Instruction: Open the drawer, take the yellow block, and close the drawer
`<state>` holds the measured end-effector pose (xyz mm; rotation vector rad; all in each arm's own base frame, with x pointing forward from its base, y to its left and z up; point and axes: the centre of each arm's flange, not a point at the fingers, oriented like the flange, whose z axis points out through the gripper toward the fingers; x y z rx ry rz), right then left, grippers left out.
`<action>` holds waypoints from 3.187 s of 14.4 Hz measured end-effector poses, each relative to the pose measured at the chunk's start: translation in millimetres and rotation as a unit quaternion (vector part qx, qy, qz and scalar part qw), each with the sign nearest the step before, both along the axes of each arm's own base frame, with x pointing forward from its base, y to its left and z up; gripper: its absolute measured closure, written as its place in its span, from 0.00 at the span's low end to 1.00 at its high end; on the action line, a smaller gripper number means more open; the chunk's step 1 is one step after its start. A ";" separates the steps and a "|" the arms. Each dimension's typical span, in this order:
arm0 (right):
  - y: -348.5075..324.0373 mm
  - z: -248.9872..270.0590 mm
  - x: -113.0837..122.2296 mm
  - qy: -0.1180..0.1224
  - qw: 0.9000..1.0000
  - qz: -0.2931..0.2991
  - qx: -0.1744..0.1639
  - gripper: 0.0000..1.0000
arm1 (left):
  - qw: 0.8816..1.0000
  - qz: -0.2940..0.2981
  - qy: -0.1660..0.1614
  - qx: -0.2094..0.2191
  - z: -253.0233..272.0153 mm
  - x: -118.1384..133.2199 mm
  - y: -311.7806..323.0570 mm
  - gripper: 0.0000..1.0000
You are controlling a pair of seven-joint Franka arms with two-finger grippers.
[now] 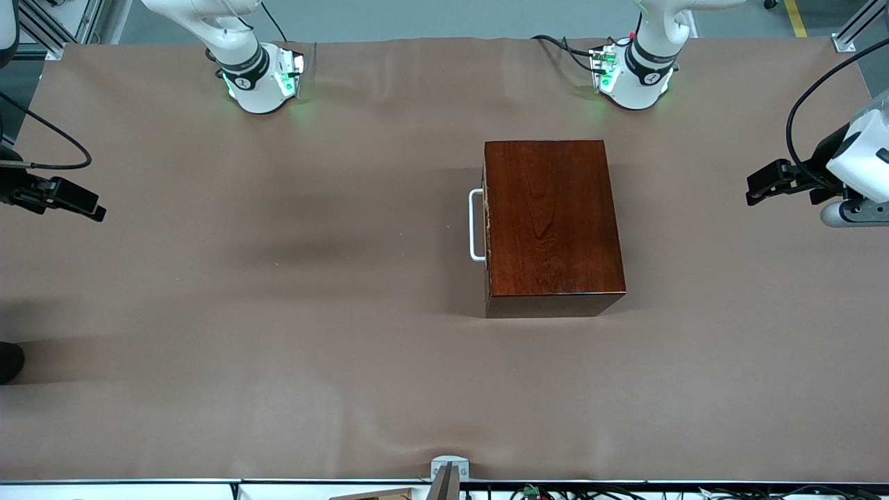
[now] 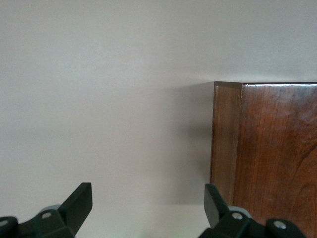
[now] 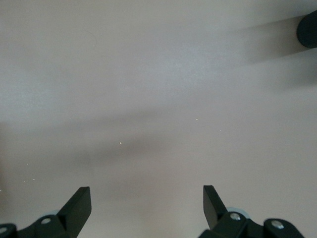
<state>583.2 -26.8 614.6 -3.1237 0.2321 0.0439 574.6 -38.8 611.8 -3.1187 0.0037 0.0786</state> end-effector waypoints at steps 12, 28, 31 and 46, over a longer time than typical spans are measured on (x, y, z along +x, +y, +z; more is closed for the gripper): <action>-9.8 -0.4 -1.2 0.003 1.000 -0.008 0.001 0.00 | 1.000 0.001 0.001 0.000 -1.2 0.1 -0.5 0.00; -36.1 1.9 -2.5 -0.004 0.999 -0.031 0.012 0.00 | 0.999 -0.023 -0.003 -0.028 -8.1 -45.4 -235.2 0.00; -22.7 2.3 -1.2 -0.003 1.000 -0.019 0.013 0.00 | 0.999 -0.018 0.001 -0.033 -6.6 -98.4 -331.0 0.00; 11.0 -3.5 3.3 0.002 1.000 0.010 0.014 0.00 | 0.998 -0.016 0.037 0.047 -202.5 -142.2 -516.2 0.00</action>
